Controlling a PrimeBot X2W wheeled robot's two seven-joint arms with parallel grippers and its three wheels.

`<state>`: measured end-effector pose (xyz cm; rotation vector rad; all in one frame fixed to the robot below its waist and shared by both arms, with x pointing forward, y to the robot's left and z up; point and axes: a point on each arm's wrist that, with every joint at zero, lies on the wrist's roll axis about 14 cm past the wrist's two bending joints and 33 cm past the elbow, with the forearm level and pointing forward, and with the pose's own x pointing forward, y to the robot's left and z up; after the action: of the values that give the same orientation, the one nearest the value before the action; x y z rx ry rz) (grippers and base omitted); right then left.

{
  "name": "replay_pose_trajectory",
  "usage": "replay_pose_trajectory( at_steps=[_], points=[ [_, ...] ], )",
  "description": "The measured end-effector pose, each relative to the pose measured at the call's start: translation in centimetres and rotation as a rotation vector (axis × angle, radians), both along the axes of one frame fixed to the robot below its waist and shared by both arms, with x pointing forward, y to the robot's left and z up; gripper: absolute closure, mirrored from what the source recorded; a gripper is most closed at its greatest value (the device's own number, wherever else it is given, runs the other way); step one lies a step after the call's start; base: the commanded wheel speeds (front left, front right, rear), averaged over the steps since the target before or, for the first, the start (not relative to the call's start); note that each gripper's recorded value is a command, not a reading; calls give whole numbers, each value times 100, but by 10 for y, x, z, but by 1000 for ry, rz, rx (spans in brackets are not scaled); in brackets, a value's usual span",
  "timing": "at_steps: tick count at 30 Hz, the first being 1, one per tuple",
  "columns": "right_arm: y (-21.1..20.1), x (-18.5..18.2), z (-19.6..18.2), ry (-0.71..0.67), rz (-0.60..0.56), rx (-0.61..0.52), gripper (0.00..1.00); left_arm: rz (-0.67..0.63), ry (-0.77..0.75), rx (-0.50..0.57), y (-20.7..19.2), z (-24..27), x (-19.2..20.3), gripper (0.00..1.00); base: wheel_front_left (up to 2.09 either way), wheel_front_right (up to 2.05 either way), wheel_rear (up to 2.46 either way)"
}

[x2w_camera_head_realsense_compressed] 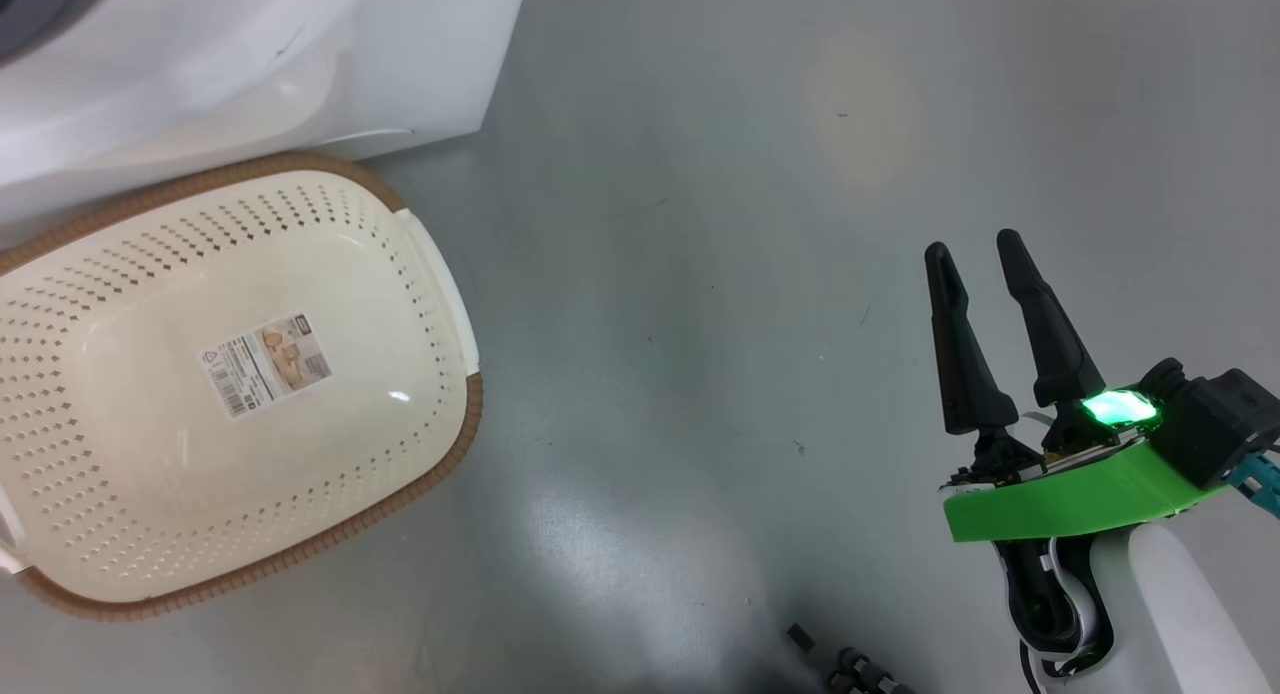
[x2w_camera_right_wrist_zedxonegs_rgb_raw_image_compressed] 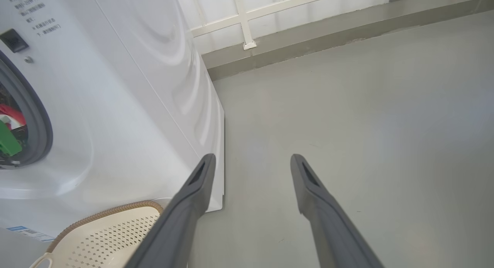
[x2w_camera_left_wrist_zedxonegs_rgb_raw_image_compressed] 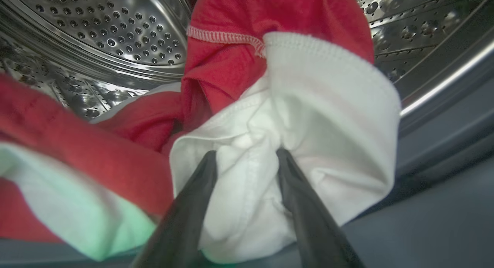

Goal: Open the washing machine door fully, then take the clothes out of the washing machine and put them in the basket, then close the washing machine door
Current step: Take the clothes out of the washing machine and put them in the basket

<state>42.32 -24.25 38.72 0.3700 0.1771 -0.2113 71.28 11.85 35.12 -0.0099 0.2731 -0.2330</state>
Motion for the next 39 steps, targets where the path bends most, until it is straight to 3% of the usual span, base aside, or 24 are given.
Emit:
replay_pose_trajectory(
  at_steps=[2,4,5,22,31,39],
  points=[
    [0,0,0,-1,0,0,0,1,6,-2,0,-1,0,66,0,0,0],
    [0,0,0,-1,1,1,0,-1,11,-2,-1,-2,-1,93,0,0,0],
    [1,1,0,-2,2,1,0,-2,14,-1,-1,-2,-1,100,0,0,0],
    [8,7,15,-46,29,-6,0,28,-104,-86,11,45,-14,100,0,0,0],
    [17,11,32,-96,59,-14,0,127,-195,-227,29,80,-51,100,0,0,0],
    [25,0,38,-97,83,-30,0,187,-269,-222,48,104,-100,100,0,0,0]
  ],
)
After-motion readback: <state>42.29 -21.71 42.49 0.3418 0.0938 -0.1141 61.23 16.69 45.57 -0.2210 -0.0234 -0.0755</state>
